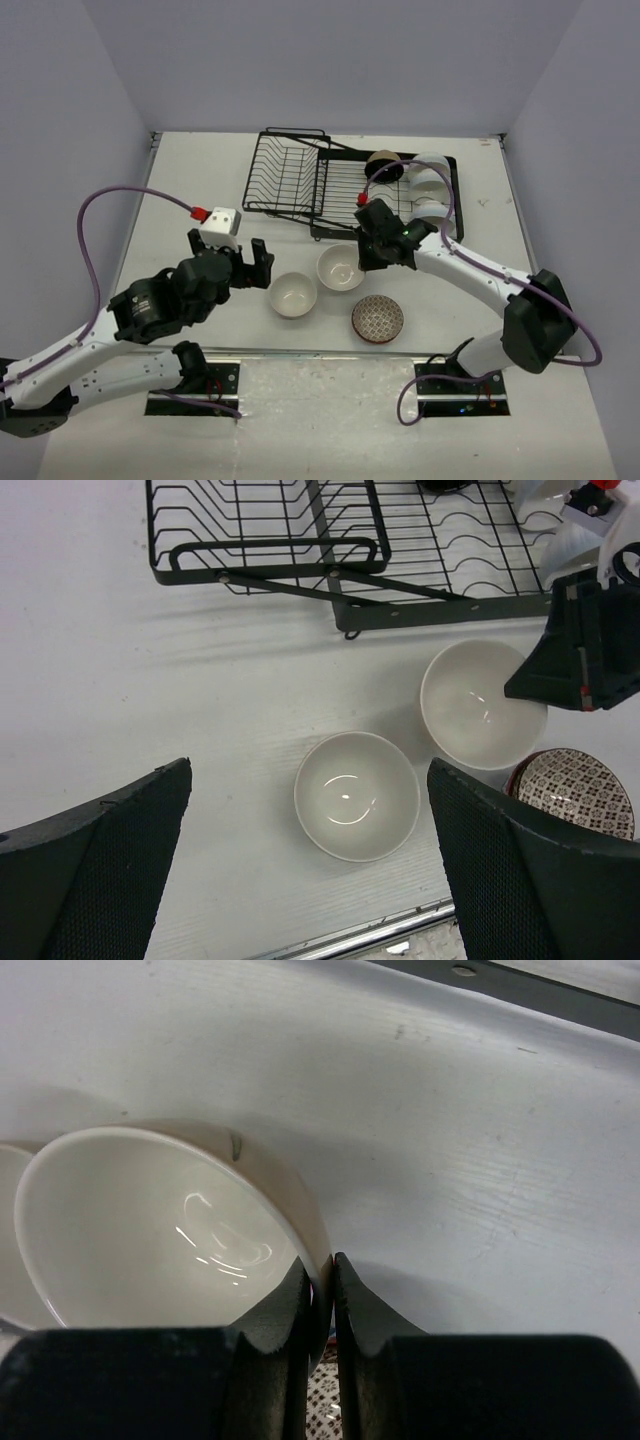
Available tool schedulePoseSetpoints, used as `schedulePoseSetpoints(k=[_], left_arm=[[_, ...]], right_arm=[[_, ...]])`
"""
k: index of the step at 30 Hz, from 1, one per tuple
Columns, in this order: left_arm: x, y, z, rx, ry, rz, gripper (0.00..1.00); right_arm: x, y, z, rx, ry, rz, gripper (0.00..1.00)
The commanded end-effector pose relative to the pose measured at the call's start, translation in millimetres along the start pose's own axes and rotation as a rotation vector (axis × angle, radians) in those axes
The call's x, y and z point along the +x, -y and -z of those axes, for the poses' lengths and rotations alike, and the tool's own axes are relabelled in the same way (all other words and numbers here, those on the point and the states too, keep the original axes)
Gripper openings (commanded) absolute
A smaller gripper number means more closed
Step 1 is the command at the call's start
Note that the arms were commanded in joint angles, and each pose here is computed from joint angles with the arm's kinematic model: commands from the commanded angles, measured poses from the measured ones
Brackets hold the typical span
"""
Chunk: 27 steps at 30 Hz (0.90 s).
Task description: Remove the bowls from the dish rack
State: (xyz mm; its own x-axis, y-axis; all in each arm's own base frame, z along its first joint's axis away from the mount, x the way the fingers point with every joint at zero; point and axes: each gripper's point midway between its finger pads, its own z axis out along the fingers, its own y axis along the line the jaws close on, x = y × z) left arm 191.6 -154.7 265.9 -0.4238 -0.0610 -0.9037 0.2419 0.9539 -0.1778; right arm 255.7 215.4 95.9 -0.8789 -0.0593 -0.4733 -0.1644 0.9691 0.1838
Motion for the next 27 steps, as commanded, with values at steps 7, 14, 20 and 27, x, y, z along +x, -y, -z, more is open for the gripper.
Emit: schedulePoseSetpoints(k=[7,14,20,27], left_arm=[[-29,-40,15,-0.118,0.177,-0.005,1.0],[-25,-36,11,-0.098,0.184,-0.001,1.0],[-18,-33,7,-0.086,0.163,-0.012,1.0],[-15,-33,9,-0.067,0.166,-0.008,1.0]], right_arm=[[-17,-87,52,-0.183,0.079,0.097,0.0],[-3,-137,46,-0.228,0.034,0.184,0.0],[0,-165,30,-0.238,0.007,0.236,0.0],[2,-173,6,-0.215,-0.026,0.255,0.0]])
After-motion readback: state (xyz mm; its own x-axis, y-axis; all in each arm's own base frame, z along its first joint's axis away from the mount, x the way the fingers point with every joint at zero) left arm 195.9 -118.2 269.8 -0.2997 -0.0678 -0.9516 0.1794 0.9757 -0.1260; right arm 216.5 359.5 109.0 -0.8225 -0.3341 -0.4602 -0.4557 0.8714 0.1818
